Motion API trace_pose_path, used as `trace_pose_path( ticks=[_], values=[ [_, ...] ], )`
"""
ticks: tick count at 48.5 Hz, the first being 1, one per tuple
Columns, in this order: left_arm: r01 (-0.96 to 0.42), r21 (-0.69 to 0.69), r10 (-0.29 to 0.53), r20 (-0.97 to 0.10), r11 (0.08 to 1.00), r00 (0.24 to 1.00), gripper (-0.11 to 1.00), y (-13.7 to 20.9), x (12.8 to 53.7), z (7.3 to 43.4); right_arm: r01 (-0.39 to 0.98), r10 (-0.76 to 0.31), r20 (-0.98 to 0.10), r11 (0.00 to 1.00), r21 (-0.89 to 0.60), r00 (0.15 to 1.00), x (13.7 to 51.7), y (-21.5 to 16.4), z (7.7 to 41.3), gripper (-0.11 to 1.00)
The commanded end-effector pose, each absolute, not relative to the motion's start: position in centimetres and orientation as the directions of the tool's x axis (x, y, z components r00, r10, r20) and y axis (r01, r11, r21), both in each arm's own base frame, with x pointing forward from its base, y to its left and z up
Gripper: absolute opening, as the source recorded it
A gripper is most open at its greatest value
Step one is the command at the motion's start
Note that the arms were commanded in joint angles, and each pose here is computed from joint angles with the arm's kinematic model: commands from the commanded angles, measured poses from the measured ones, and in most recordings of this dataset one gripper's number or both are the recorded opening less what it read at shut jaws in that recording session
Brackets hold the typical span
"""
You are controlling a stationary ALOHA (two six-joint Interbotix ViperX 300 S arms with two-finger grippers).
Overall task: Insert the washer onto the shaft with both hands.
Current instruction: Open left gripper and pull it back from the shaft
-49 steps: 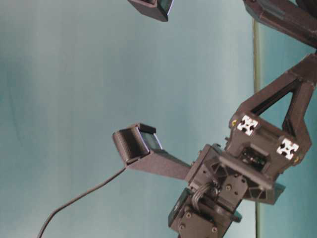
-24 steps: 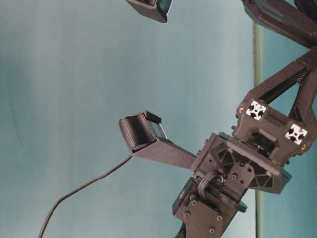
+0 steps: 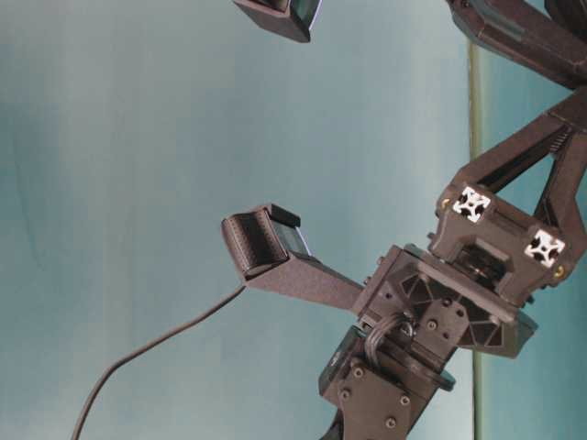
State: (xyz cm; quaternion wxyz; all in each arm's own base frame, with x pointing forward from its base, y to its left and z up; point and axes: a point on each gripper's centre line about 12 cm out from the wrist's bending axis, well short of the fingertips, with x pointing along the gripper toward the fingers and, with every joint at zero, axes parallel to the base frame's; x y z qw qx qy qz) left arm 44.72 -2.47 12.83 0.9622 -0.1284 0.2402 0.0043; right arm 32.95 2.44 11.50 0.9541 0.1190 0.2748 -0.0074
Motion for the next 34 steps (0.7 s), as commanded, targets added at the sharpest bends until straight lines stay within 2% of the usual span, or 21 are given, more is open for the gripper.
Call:
trace_pose_path(
  ticks=[1,6,11,17,34],
  values=[
    [-0.060,-0.244,-0.054,-0.436,0.968,0.898,0.46,-2.4,45.0,13.8,0.077,0.048,-0.492,0.970,0.231,0.869,33.6,2.3,12.4,0.00],
    [-0.060,-0.243,-0.053,-0.430,0.968,0.901,0.77,-2.4,44.9,14.3,0.076,0.048,-0.492,0.970,0.230,0.869,33.6,2.3,12.4,0.00],
    [-0.061,-0.237,-0.047,-0.426,0.970,0.903,0.96,-2.1,44.7,14.7,0.077,0.048,-0.496,0.970,0.229,0.867,33.5,2.3,12.4,0.00],
    [-0.062,-0.234,-0.043,-0.418,0.970,0.907,0.93,-1.8,44.2,15.4,0.076,0.049,-0.496,0.970,0.229,0.867,33.5,2.4,12.4,0.00],
    [-0.071,-0.233,-0.036,-0.426,0.970,0.904,0.93,-1.4,41.8,16.4,0.078,0.048,-0.497,0.970,0.229,0.866,33.5,2.3,12.3,0.00]
  ],
)
